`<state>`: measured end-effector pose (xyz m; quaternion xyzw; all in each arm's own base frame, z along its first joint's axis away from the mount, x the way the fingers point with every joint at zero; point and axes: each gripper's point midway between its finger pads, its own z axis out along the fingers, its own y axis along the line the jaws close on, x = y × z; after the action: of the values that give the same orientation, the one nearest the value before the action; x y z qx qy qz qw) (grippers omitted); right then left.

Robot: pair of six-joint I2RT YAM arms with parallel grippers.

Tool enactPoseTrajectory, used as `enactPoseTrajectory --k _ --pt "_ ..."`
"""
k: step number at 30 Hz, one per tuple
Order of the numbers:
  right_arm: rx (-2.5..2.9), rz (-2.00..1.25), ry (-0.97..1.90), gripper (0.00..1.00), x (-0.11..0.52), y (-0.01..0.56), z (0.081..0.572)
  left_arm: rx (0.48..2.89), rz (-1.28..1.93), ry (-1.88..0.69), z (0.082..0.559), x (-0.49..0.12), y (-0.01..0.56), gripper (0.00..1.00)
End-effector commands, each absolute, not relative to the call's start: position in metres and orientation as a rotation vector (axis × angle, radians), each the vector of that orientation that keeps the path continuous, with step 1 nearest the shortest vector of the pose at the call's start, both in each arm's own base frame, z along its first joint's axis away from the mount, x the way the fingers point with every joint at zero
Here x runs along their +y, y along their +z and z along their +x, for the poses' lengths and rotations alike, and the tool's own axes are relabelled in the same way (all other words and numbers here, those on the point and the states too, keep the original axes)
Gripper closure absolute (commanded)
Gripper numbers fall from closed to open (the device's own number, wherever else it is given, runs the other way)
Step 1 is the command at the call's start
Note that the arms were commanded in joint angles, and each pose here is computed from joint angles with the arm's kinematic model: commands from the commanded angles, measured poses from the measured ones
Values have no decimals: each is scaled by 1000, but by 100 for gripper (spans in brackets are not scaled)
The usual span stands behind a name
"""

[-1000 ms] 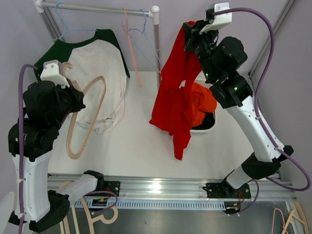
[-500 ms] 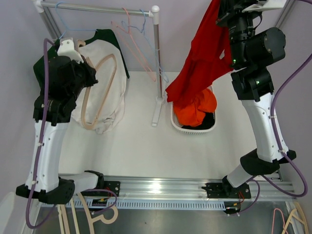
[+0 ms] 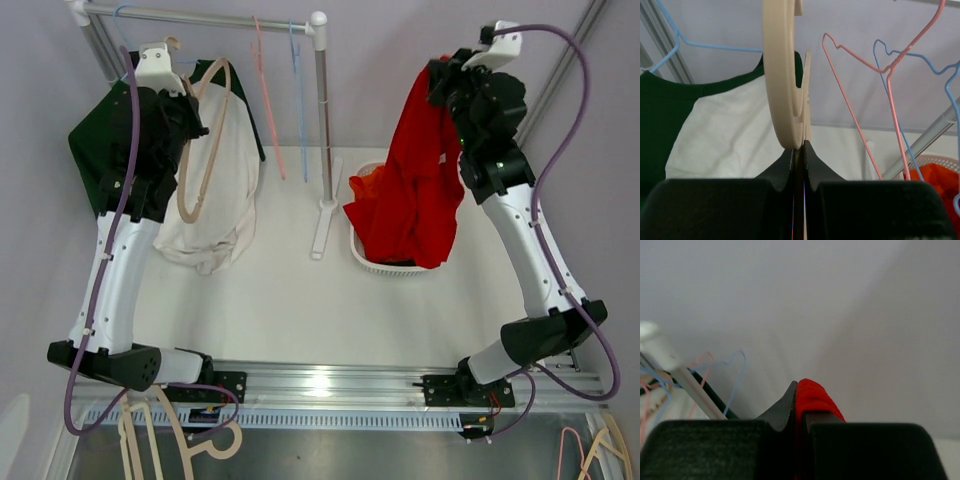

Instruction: Remove the t-shirt from the hanger

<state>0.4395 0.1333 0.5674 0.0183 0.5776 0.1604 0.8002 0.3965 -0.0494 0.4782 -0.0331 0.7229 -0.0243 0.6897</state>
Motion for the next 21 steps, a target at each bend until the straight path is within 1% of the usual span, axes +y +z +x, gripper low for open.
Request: enactPoseTrajectory --k 1,3,4,5,6,7,8,10,11,14,15,18,20,21 --pt "1483 108 459 100 138 483 468 1435 -63 -34 393 -42 534 99" --pt "1664 100 490 100 147 423 474 1419 -52 -39 395 -44 538 99" --pt "1788 97 504 100 155 372 478 1410 -50 -42 397 -45 539 99" --pt "1890 112 499 100 157 336 475 1395 -52 -46 396 -45 546 99" --pt "2011 97 524 97 164 286 468 1396 -47 -50 401 -47 544 99" --pt "2055 87 536 95 168 272 468 1399 -39 -54 403 -49 543 99" --pt "2221 89 504 95 168 209 459 1391 -27 -63 405 -52 546 99" --pt "2379 74 467 99 171 151 447 1397 -21 -74 415 -56 545 99" --pt "2510 76 429 100 168 105 435 1394 -14 -81 418 -58 547 99" --pt "2637 56 410 100 165 54 413 1409 3 -89 432 -64 544 99" --pt "2645 64 406 100 164 48 411 1415 14 -92 436 -66 542 99" --pt "2655 71 380 100 159 39 409 1412 20 -94 448 -70 541 99" --pt "2649 76 378 100 155 42 412 1405 26 -101 454 -72 543 99" --pt "2623 76 394 100 155 53 415 1417 29 -103 461 -75 539 99"
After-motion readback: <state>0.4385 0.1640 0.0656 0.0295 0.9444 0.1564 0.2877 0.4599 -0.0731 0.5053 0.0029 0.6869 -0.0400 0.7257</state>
